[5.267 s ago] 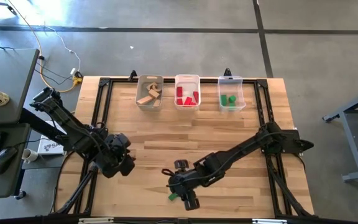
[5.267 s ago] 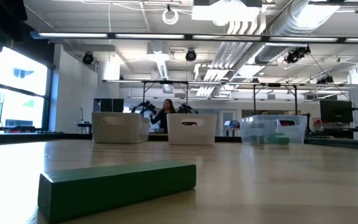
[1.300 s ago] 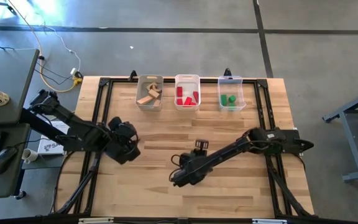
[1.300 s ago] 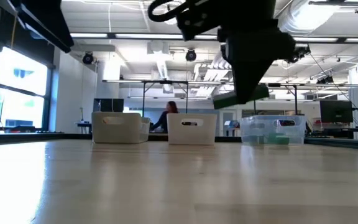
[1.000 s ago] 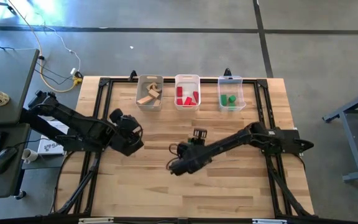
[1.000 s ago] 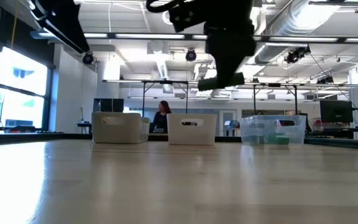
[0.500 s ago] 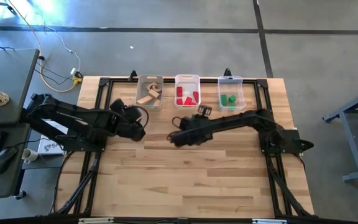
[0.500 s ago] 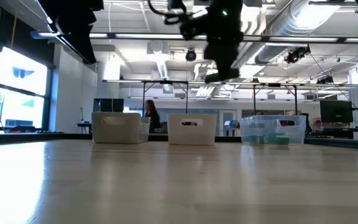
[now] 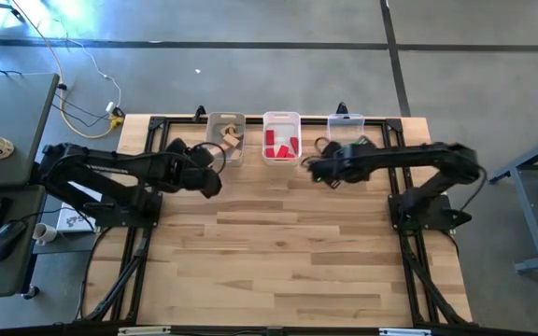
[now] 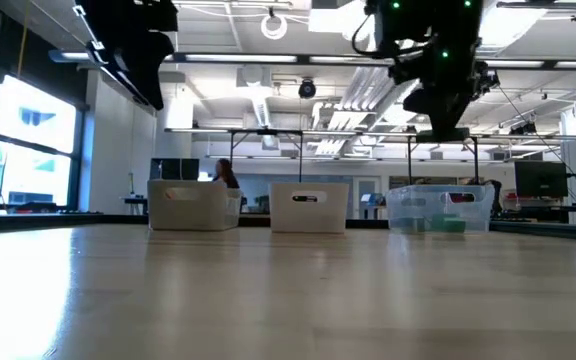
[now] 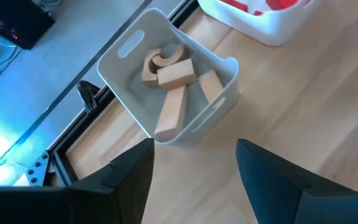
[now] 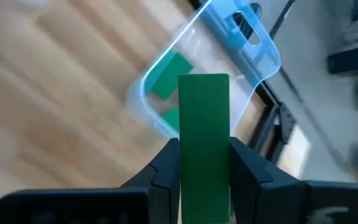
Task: Sort & place blocks by color
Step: Put the green block into the transparent bin, then return to Home Position
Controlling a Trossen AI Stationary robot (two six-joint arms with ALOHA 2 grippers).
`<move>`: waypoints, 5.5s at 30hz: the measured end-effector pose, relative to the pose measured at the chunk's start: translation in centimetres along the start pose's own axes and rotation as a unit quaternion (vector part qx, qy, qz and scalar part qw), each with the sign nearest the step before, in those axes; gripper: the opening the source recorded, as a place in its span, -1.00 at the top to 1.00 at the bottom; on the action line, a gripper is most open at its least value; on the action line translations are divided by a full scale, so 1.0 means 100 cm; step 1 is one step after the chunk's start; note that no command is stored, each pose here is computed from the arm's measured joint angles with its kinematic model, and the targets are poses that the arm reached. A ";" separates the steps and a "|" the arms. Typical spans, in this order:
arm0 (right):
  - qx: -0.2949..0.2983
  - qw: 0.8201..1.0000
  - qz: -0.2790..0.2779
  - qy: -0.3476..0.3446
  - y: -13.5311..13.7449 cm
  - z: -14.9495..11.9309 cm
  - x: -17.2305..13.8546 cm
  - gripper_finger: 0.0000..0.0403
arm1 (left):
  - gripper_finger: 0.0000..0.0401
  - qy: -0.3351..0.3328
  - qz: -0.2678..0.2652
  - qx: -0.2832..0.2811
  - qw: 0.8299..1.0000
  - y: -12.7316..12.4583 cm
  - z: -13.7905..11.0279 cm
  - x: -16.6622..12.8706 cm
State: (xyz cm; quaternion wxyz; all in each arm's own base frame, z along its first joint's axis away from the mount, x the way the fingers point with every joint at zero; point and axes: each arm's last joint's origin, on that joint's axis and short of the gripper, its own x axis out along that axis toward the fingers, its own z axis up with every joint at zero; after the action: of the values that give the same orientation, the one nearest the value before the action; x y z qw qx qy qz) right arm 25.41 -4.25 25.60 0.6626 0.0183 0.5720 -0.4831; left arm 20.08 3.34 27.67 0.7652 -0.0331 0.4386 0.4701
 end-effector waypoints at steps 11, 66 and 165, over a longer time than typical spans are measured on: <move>0.152 0.985 0.053 -0.064 -0.048 -0.010 0.051 0.64 | -0.06 -0.004 -0.009 -0.031 0.999 0.009 0.014 0.013; 0.322 0.923 0.192 -0.091 -0.084 0.005 0.120 -0.06 | -0.06 -0.202 -0.304 -0.120 0.923 0.032 0.053 -0.033; 0.158 0.859 0.309 -0.375 -0.076 -0.005 -0.091 -0.01 | 1.00 -0.336 -0.508 -0.067 0.790 0.024 -0.147 0.036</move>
State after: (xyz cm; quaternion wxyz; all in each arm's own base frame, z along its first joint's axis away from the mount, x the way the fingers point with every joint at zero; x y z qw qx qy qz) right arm 21.13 -2.42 36.51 0.9306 0.1157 0.1609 -0.3077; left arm 9.51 0.36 17.02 0.9887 -0.1421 0.0412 0.0234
